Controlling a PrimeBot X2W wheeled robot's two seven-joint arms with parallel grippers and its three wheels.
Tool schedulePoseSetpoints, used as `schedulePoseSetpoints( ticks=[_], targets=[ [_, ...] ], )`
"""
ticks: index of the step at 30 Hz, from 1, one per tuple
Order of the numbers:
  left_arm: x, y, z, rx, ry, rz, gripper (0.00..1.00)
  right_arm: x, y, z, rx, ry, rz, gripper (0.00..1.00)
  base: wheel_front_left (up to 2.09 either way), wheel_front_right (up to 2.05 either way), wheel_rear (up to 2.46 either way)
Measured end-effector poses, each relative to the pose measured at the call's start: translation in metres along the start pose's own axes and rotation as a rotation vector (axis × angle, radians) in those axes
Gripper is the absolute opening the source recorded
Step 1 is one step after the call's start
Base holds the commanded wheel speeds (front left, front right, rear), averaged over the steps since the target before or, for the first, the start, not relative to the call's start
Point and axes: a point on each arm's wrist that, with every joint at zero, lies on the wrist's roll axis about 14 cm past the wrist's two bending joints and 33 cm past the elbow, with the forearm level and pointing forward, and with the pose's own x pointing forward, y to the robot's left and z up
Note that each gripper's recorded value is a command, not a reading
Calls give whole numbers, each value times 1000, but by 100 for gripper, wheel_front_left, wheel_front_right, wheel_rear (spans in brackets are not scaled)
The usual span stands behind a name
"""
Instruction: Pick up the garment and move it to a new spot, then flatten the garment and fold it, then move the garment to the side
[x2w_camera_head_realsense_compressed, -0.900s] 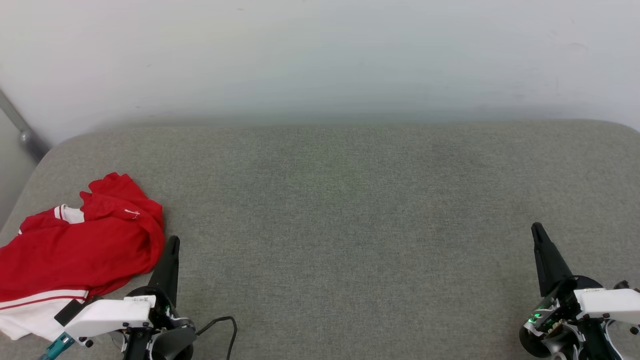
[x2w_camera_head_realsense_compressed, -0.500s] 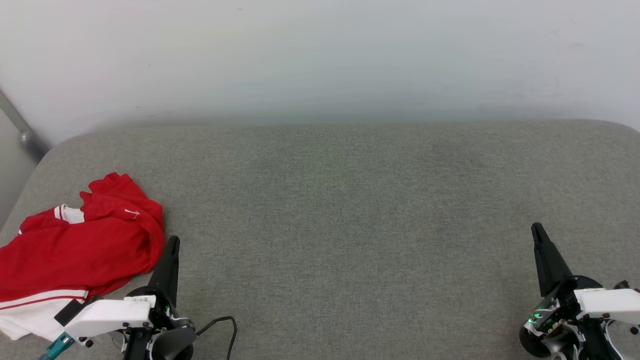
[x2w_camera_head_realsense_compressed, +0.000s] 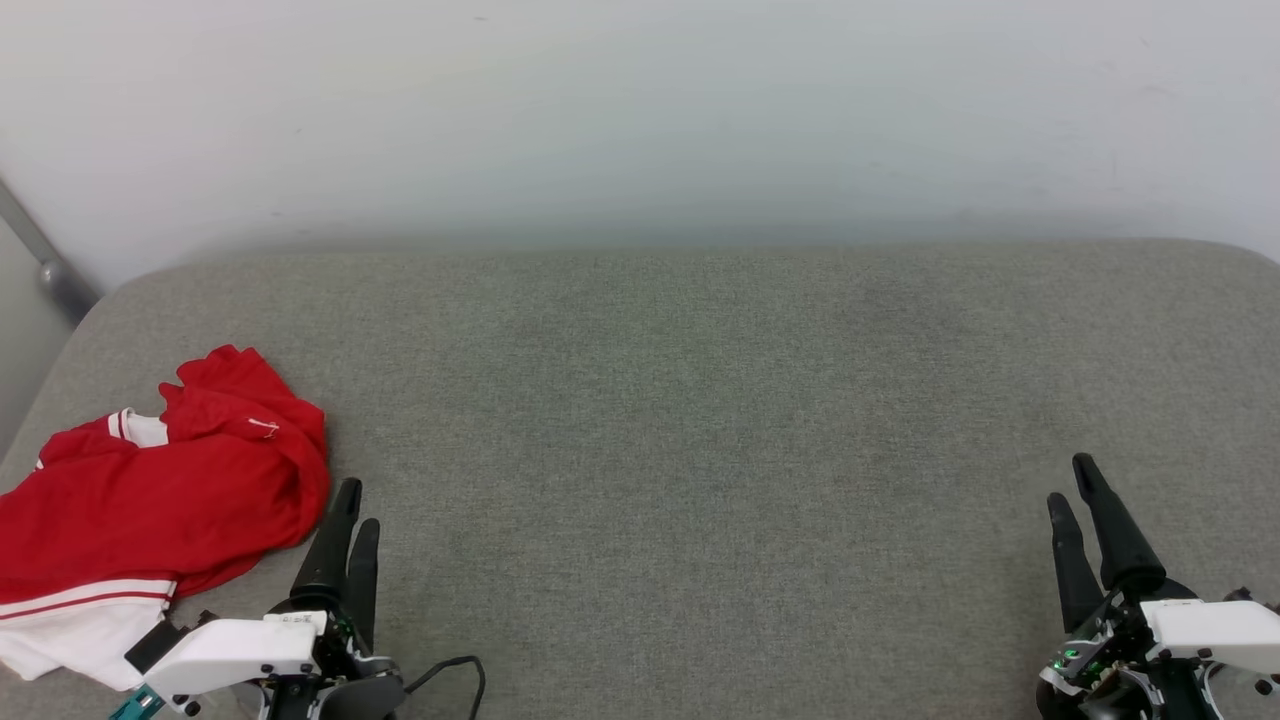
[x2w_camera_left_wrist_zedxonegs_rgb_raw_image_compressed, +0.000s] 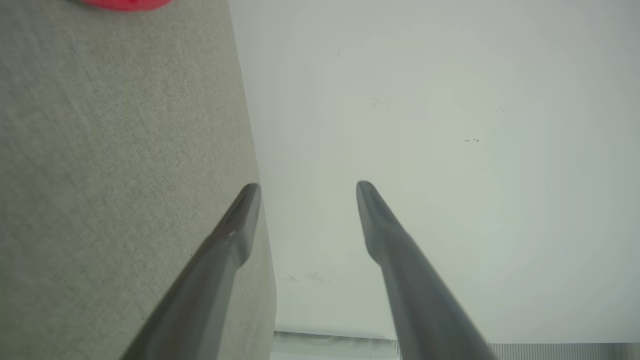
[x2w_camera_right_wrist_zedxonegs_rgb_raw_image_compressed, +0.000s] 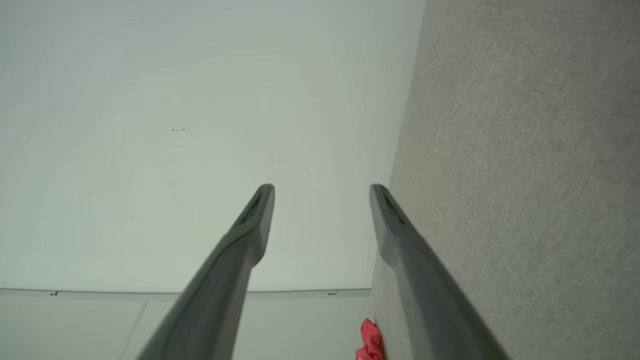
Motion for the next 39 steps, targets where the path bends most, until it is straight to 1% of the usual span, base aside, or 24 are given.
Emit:
schedulePoseSetpoints(
  ticks=[11,18,22,32,33,34,36,37,38,39],
  targets=[
    [3,-13,-14,53,15,-40,100,-1,6,-3,-61,-14,20,100,0,0,0],
    [3,-25,-19,150,15,-77,100,-2,11,-5,-180,-16,34,100,0,0,0],
    [3,-28,-21,226,13,-87,100,-3,13,-4,-269,-21,39,100,0,0,0],
    [2,-41,-20,474,-13,-133,100,-3,19,-6,-534,-22,59,100,0,0,0],
    [2,-41,-20,474,-13,-133,100,-3,19,-6,-534,-22,59,100,0,0,0],
    [2,-44,-22,522,-13,-144,100,-2,21,-6,-589,-23,67,100,0,0,0],
    [2,-47,-24,565,-14,-154,100,-2,23,-8,-641,-21,75,100,0,0,0],
    [2,-47,-24,565,-14,-154,100,-2,23,-8,-641,-21,75,100,0,0,0],
    [2,-48,-26,610,-13,-161,100,-2,25,-9,-689,-17,81,100,0,0,0],
    [1,-49,-27,632,-14,-164,100,-2,26,-10,-710,-16,85,100,0,0,0]
  ],
)
